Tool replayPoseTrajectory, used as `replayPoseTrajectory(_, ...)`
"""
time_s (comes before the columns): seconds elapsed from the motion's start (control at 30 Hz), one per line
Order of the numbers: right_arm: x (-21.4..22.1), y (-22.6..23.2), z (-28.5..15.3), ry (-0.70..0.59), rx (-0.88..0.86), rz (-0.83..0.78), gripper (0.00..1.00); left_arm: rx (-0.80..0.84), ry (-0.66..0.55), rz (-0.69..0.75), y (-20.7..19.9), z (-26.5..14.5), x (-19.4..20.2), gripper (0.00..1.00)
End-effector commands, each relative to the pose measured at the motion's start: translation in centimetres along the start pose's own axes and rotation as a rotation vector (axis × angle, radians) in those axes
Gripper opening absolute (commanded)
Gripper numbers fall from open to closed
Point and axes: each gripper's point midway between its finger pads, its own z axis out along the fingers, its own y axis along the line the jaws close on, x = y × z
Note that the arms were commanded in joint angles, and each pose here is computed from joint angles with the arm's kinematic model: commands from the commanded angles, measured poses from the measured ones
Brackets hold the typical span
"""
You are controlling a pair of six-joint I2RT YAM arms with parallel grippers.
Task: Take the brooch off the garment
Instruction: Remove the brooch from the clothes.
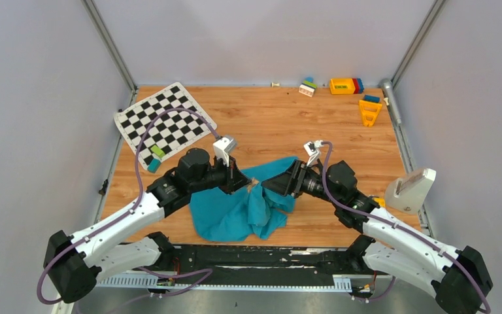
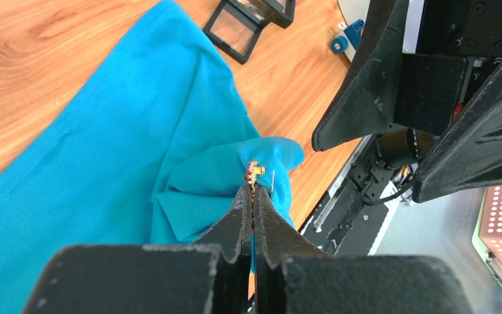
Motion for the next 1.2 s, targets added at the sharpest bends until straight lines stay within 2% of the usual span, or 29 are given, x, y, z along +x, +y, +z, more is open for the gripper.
replayPoseTrajectory(0.0, -0.1, 0.4, 0.2, -0.012, -0.037, -0.009, 0.68, 0.053, -0.115, -0.028, -1.1, -0.1, -1.9, 0.00)
replayPoseTrajectory(0.07, -0.1, 0.5, 0.0, -0.020, -0.045, -0.024, 0.68, 0.036, -0.131, -0.035, -1.0, -0.1, -2.5, 0.00)
replayPoseTrajectory(0.17, -0.2, -0.3, 0.0, -0.035, -0.011, -0.057, 0.68, -0.064, -0.086, 0.004, 0.6, -0.4, -2.3, 0.00)
replayPoseTrajectory(0.23, -0.2, -1.3, 0.1, -0.034, 0.032, -0.074, 0.69, -0.161, 0.004, 0.063, 2.2, -0.6, -1.6, 0.00)
replayPoseTrajectory(0.33, -0.2, -2.0, 0.1, -0.039, 0.060, -0.082, 0.68, -0.287, 0.203, 0.175, 3.8, -2.6, -1.0, 0.00)
replayPoseTrajectory(0.47, -0.5, -2.4, -0.2, -0.071, 0.072, -0.098, 0.68, -0.250, 0.466, 0.281, 3.5, -4.1, 1.6, 0.00)
replayPoseTrajectory(0.57, -0.7, -2.5, -0.3, -0.080, 0.079, -0.118, 0.68, -0.262, 0.603, 0.399, 3.4, -4.7, 2.8, 0.00)
replayPoseTrajectory(0.7, -0.8, -2.8, -0.5, -0.076, 0.096, -0.150, 0.68, -0.501, 0.773, 0.622, 7.4, -7.0, 1.8, 0.00)
replayPoseTrajectory(0.73, -0.8, -2.9, -0.6, -0.076, 0.102, -0.151, 0.68, -0.570, 0.781, 0.668, 8.4, -7.4, 1.0, 0.00)
replayPoseTrajectory(0.97, -0.9, -3.1, -1.3, -0.108, 0.107, -0.170, 0.67, -0.742, 0.811, 0.952, 11.1, -9.3, -3.1, 0.00)
replayPoseTrajectory(1.07, -1.0, -3.0, -1.4, -0.114, 0.106, -0.181, 0.67, -0.739, 0.812, 0.999, 11.2, -10.2, -3.5, 0.00)
replayPoseTrajectory(1.17, -1.0, -2.8, -1.3, -0.106, 0.093, -0.196, 0.67, -0.696, 0.736, 1.006, 10.3, -10.1, -4.2, 0.00)
